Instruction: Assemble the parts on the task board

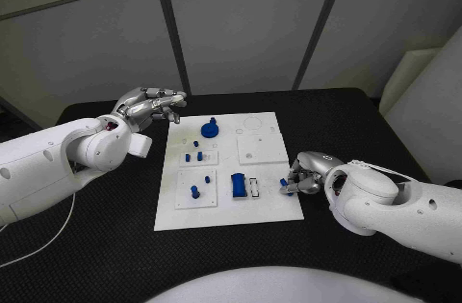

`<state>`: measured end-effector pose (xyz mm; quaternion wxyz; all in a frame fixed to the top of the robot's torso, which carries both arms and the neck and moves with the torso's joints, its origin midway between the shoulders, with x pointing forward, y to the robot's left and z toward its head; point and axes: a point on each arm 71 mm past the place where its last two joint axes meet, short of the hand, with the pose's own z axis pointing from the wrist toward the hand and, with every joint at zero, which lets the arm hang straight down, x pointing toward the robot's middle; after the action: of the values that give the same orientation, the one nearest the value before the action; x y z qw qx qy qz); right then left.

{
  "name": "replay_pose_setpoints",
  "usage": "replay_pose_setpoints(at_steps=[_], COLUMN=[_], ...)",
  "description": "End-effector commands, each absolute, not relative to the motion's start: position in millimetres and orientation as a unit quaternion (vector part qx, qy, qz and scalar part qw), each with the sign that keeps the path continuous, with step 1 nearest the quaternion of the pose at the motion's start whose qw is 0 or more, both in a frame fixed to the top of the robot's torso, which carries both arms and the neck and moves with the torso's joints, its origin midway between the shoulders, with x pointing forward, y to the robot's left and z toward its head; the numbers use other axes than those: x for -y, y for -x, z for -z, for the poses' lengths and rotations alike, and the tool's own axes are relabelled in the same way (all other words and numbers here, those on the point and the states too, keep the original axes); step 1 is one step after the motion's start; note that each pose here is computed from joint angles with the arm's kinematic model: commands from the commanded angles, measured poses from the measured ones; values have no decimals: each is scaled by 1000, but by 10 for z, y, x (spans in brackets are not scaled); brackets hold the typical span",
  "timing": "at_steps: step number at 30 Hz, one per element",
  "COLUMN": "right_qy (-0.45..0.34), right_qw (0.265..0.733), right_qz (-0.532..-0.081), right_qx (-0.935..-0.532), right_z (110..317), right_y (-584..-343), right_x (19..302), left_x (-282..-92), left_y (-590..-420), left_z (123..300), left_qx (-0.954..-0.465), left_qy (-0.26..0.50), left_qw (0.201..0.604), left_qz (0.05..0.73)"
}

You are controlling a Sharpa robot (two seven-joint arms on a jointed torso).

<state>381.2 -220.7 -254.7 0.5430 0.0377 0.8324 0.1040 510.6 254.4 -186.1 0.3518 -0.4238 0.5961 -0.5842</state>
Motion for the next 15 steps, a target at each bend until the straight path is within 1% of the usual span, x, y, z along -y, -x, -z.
replay_pose_setpoints(at_steps=[1,10,12,15], right_qy=[-15,-17,-40,-103], right_qw=[528,556,554,531], right_qz=[-82,-91,-104,-133], right_qx=[-845,-826,-825,-830], right_z=[2633,2601,2585,2577], right_y=[-3787,-3811,-3793,-3743], right_x=[2209,2129,2119,2116], left_x=[-2535,-2530,-2532,-2534], left_y=[-5108,-5110,-5110,-5110], left_z=[1849,1850,1851,1853], left_qx=[-595,-595,-595,-595], left_qy=[422,422,422,422], left_qw=[349,348,348,348], left_qz=[589,589,589,589])
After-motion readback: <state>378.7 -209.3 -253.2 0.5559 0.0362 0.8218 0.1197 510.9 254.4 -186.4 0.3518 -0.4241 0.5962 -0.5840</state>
